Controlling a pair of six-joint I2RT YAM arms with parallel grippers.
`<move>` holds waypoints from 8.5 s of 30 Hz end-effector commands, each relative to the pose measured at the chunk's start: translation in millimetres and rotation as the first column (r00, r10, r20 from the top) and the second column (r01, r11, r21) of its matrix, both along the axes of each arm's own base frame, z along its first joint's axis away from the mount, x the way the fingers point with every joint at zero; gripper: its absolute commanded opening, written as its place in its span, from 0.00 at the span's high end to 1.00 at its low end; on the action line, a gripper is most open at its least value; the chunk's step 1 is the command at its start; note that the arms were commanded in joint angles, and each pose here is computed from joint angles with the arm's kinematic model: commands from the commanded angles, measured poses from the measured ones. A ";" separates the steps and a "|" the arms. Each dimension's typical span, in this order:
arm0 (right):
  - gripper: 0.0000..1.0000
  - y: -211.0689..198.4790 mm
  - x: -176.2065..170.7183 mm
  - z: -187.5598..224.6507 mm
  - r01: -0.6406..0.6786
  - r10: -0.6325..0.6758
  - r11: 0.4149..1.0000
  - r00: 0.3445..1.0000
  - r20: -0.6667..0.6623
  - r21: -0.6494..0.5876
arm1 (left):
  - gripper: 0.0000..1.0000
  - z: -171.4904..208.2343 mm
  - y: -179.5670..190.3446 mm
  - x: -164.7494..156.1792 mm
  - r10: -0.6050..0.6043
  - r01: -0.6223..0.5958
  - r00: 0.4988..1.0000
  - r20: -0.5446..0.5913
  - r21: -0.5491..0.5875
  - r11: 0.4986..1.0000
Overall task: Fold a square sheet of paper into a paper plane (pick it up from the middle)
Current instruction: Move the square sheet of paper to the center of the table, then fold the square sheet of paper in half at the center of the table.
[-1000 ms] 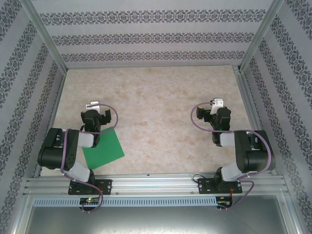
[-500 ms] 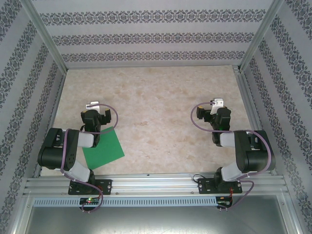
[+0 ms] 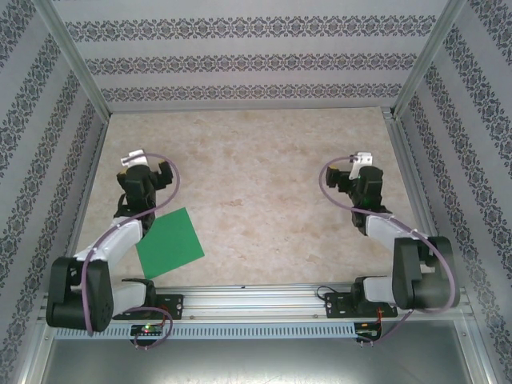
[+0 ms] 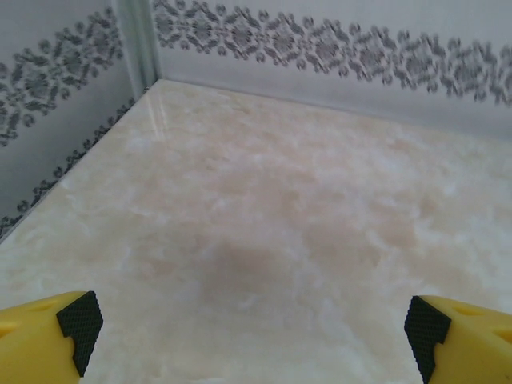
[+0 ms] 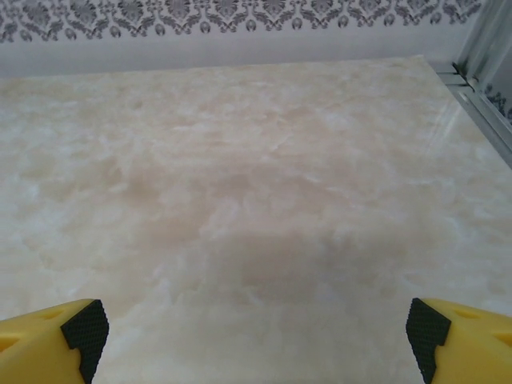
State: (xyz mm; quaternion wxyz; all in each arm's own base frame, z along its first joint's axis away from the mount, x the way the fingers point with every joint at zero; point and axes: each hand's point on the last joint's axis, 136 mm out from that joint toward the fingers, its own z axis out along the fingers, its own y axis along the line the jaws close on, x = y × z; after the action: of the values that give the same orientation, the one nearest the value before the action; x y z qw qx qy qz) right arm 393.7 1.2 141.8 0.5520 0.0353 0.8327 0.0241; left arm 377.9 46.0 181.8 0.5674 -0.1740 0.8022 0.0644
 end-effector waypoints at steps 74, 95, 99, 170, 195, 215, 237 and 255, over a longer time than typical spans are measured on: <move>0.06 226.6 -126.6 -19.8 -0.198 0.504 0.781 0.760 -0.411 0.593 | 0.00 -55.4 -181.9 -58.7 -0.296 0.054 0.862 -0.411 -0.507 0.860; 0.11 393.2 -96.9 -78.0 -0.299 0.629 0.767 0.524 -0.574 0.567 | 0.00 -60.1 -96.1 -110.0 -0.170 0.022 0.940 -0.295 -0.446 0.895; 0.12 391.7 -103.0 -98.6 -0.289 0.623 0.777 0.483 -0.616 0.559 | 0.00 -60.6 -97.4 -108.7 -0.179 0.032 0.939 -0.293 -0.444 0.895; 0.10 217.4 -40.4 -56.4 -0.094 0.188 0.980 0.716 -0.672 0.174 | 0.00 -48.3 -160.0 -32.9 -0.484 0.322 0.845 -0.226 -0.508 0.799; 0.02 220.1 -65.7 -74.2 -0.093 0.024 0.995 0.634 -0.773 -0.045 | 0.00 -52.3 -181.7 -33.7 -0.543 0.322 0.825 -0.160 -0.656 0.683; 0.02 236.6 -67.7 -112.7 -0.044 0.039 0.999 0.555 -0.831 0.018 | 0.00 -80.0 -224.8 -33.2 -0.695 0.351 0.689 -0.204 -0.746 0.566; 0.02 226.8 -80.8 -159.5 -0.023 -0.015 0.999 0.467 -0.884 -0.028 | 0.00 -79.0 -225.1 -46.4 -0.724 0.383 0.659 -0.204 -0.738 0.556; 0.07 224.8 -76.7 -150.2 -0.041 -0.009 0.999 0.488 -0.873 -0.033 | 0.00 -80.2 -224.2 -48.4 -0.723 0.382 0.659 -0.208 -0.736 0.559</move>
State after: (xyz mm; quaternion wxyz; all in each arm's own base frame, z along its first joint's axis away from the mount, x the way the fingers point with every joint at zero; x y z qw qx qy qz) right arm 332.3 237.2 12.2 0.0865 0.0252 0.9958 0.0133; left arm 334.9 -173.0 94.6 0.2319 -0.0846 0.9042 -0.3486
